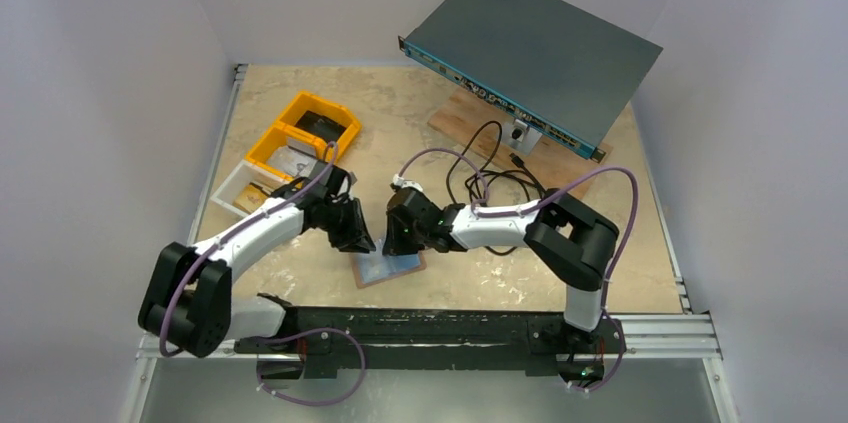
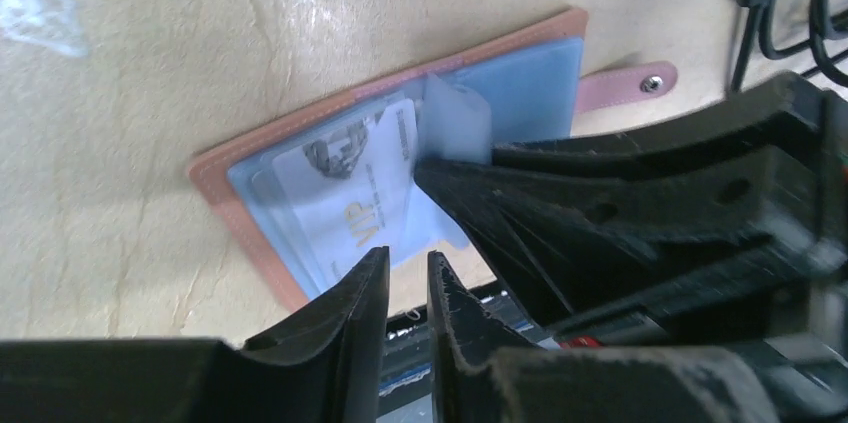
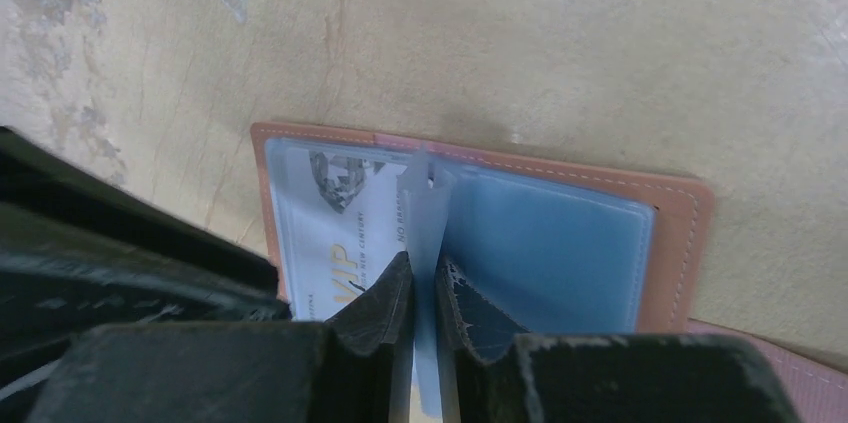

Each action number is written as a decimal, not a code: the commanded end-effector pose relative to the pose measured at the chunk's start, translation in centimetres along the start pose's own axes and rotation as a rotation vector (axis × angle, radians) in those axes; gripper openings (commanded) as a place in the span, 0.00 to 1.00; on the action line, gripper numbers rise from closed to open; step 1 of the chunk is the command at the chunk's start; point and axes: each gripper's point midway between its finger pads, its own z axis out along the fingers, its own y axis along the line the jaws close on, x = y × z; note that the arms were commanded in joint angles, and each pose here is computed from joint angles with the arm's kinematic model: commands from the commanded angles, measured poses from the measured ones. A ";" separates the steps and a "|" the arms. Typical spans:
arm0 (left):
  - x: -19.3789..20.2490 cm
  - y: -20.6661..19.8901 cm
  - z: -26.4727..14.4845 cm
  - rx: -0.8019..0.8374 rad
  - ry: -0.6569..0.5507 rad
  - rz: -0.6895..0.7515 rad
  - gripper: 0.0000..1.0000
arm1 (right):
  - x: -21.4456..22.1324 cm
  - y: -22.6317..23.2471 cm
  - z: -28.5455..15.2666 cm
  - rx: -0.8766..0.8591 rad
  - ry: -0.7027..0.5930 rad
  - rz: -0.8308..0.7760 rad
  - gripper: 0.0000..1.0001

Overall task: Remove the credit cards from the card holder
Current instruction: Remove the credit card from the card holder.

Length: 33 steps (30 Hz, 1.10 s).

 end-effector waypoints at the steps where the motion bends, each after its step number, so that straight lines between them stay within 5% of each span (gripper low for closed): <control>1: -0.3 -0.6 2.2 0.017 0.007 -0.021 0.17 | 1.7 -2.1 -0.8 0.003 0.056 0.038 0.11; 19: -0.6 0.6 5.2 -0.103 0.030 0.008 0.04 | -1.9 1.2 -4.6 -0.174 -0.067 0.035 0.43; 33: -1.0 -3.3 3.1 -0.079 0.000 0.140 0.04 | -3.9 -0.5 -7.2 -0.053 -0.162 0.040 0.43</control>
